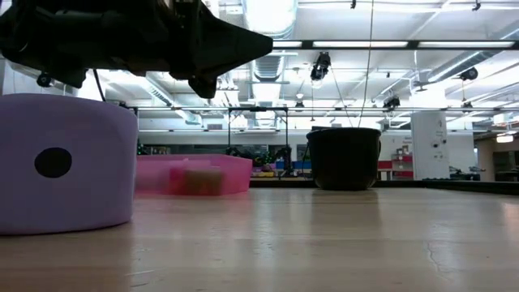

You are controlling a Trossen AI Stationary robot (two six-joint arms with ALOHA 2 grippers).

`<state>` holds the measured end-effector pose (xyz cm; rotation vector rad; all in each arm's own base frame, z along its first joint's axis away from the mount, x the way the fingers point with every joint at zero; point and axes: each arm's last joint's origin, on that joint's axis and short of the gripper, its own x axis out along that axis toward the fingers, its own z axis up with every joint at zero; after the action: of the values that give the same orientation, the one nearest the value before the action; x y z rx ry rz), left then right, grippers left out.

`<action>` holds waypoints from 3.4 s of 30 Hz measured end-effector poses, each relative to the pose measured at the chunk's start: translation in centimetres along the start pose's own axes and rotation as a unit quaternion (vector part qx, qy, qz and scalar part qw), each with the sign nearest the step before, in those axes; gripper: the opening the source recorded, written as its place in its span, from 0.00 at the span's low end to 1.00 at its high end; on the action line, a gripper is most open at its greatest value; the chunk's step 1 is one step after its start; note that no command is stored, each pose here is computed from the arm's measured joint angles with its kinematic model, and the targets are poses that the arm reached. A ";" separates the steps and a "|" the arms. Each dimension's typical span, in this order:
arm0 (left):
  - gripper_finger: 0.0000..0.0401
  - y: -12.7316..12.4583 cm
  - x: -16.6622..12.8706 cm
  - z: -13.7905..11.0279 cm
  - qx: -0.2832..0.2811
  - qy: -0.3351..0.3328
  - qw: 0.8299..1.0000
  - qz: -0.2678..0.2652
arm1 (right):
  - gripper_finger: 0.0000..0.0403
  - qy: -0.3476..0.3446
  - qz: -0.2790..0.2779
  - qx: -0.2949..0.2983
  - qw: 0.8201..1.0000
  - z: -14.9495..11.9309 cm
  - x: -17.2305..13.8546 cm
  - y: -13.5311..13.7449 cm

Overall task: Pick & Place Toys
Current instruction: Put the blue deck of cards into the transparent bin, then put the white deck of cards into the transparent bin

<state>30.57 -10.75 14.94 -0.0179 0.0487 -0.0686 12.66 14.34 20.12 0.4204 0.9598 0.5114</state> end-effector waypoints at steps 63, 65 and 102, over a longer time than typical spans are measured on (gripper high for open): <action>0.00 0.4 0.1 -0.4 -0.007 0.021 1.000 0.009 | 0.04 0.280 -0.320 0.041 0.904 2.0 1.2 -5.7; 0.00 0.4 0.1 -0.4 -0.007 0.021 1.000 0.010 | 0.04 0.292 -0.312 0.055 0.902 1.5 1.2 -6.5; 0.00 0.6 0.1 -0.7 -0.010 0.035 0.999 0.016 | 0.04 0.166 -0.287 -0.008 0.943 8.3 -0.5 -11.4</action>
<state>30.69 -10.17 14.25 -0.0356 0.1197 -0.0376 22.09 3.94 18.40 0.0228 1.3401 0.0530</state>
